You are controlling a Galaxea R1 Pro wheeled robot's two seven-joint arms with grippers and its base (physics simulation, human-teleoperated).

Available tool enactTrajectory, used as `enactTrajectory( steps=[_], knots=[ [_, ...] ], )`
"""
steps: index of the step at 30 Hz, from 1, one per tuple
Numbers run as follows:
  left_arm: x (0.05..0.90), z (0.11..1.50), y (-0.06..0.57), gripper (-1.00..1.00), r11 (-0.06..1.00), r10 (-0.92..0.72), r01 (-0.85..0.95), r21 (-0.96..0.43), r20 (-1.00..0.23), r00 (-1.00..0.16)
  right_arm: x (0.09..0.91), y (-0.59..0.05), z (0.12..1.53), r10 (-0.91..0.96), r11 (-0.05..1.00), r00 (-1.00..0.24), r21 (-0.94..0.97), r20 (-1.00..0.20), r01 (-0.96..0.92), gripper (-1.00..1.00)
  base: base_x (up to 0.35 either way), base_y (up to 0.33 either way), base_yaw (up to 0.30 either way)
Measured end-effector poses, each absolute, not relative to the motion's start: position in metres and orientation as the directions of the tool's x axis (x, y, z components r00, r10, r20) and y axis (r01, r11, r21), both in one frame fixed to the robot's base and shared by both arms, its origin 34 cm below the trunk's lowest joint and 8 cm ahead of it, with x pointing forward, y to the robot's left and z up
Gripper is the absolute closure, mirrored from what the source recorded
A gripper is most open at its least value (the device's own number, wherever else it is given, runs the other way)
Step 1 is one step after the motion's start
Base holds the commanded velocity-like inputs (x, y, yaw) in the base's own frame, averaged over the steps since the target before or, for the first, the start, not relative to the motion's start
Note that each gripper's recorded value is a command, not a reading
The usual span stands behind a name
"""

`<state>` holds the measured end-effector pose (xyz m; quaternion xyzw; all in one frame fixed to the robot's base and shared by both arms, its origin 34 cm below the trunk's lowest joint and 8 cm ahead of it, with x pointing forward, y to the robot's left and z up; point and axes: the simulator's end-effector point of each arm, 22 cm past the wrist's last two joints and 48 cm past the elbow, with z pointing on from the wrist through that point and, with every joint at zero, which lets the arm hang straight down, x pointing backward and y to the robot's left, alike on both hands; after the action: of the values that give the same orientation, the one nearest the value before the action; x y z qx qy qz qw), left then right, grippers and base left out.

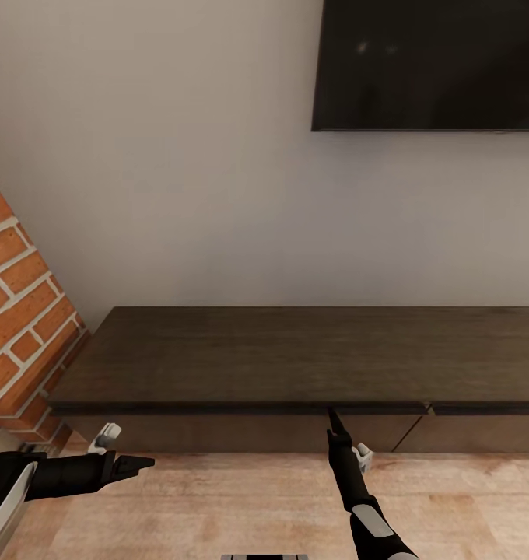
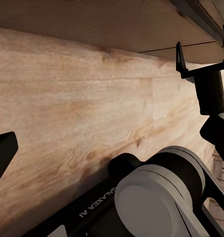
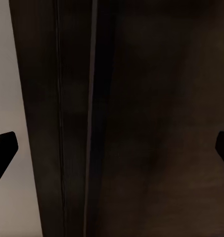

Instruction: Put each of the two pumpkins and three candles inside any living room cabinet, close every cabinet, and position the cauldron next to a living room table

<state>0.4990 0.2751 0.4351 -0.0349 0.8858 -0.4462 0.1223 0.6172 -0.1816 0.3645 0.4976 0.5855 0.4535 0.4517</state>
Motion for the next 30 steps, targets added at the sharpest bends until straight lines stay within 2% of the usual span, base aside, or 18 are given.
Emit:
enactTrajectory(
  steps=[30],
  knots=[
    [0.4989, 0.4349, 0.2753, -1.00, 0.600, -0.170, 0.047, -0.798, -0.185, -0.968, 0.6172, -0.1815, 0.3639, 0.992, 0.096, -0.098, 0.980, -0.080, 0.176, -1.00, 0.040, 0.005, 0.000]
  ],
)
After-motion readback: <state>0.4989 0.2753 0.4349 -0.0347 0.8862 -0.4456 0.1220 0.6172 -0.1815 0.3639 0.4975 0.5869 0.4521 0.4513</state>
